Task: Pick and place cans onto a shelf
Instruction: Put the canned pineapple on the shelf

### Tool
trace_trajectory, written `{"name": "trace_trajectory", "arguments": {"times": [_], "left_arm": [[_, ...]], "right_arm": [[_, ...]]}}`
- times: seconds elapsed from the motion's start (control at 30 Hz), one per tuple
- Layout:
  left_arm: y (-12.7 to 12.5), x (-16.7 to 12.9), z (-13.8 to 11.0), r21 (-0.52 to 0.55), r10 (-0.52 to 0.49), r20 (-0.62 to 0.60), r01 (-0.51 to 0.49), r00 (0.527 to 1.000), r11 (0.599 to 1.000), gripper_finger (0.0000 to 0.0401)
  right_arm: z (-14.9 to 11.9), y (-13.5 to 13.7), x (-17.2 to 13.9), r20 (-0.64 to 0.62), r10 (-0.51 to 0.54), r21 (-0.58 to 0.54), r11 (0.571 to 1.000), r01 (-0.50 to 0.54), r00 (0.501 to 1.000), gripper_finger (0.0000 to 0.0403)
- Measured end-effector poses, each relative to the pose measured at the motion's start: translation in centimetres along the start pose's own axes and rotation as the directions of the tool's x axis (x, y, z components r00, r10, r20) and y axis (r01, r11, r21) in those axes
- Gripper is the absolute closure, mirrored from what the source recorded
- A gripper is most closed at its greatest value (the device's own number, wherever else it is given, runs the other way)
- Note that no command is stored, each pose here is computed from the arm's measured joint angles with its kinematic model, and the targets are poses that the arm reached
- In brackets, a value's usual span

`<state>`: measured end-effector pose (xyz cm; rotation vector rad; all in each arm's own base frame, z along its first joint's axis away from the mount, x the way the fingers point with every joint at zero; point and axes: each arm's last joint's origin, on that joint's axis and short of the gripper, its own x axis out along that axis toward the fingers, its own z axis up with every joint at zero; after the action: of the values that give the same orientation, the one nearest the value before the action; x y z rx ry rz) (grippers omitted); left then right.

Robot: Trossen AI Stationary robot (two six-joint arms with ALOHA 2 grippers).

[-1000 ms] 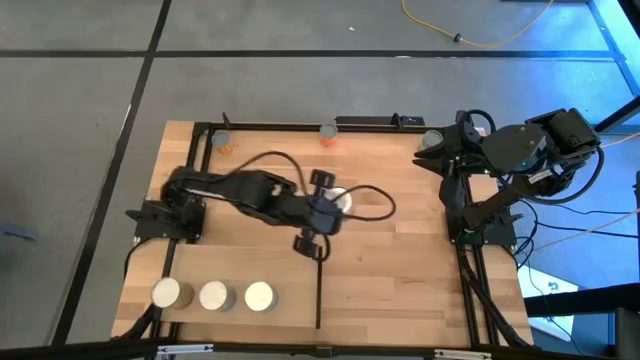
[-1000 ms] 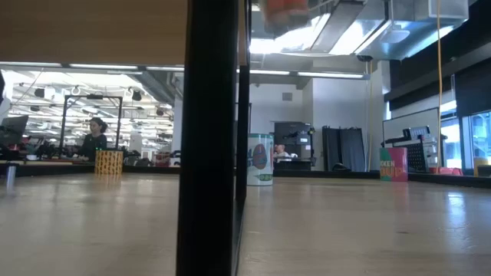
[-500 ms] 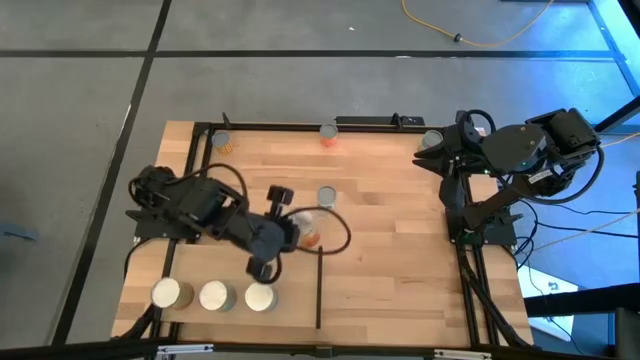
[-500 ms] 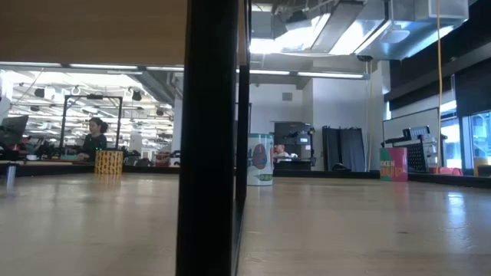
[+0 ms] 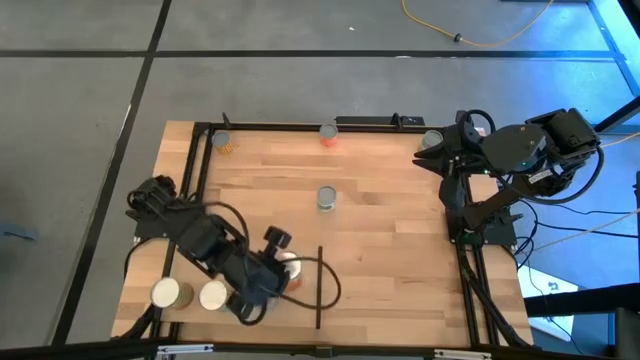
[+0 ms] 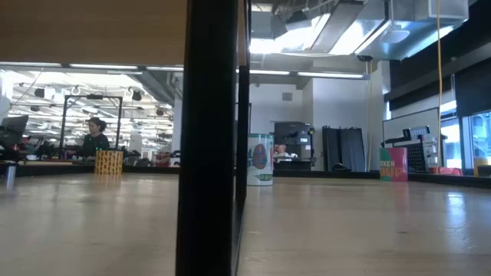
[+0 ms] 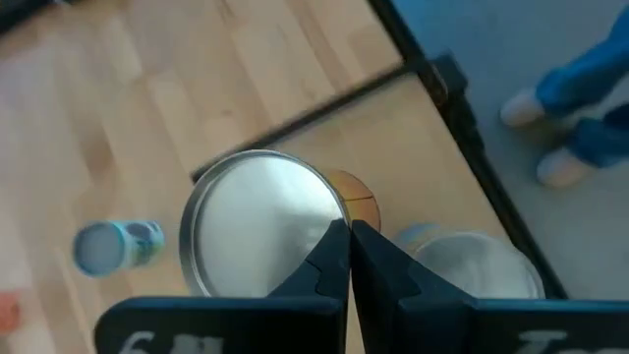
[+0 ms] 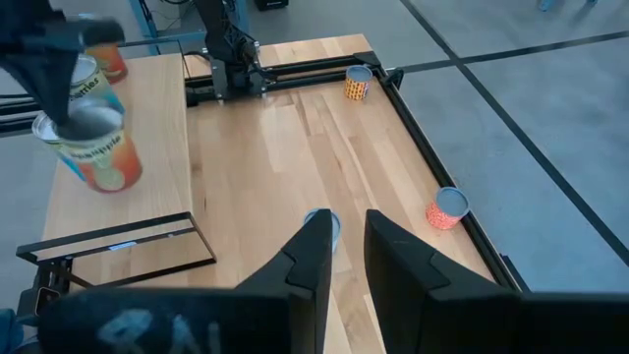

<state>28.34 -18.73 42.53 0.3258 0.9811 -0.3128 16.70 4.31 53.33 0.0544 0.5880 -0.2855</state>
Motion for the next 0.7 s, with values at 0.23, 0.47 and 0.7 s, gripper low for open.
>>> {"name": "trace_trajectory", "arguments": {"times": [0.23, 0.47, 0.7], "left_arm": [[-0.7, 2.8, 0.6, 0.061, -0.114, 0.049, 0.111, 0.992, 0.992, 0.0401], [-0.8, 4.5, 0.7, 0.106, -0.142, 0.063, 0.135, 0.988, 0.985, 0.0401], [-0.7, 5.6, 0.6, 0.104, -0.159, 0.062, 0.152, 0.985, 0.983, 0.0401]], "right_arm": [[0.0, 0.0, 0.0, 0.000, 0.000, 0.001, 1.000, 0.000, 1.000, 0.0337], [0.0, 0.0, 0.0, -0.001, 0.001, 0.001, 1.000, -0.001, 1.000, 0.0337], [0.0, 0.1, 0.0, -0.010, 0.026, 0.000, 1.000, -0.026, 1.000, 0.0337]]}}
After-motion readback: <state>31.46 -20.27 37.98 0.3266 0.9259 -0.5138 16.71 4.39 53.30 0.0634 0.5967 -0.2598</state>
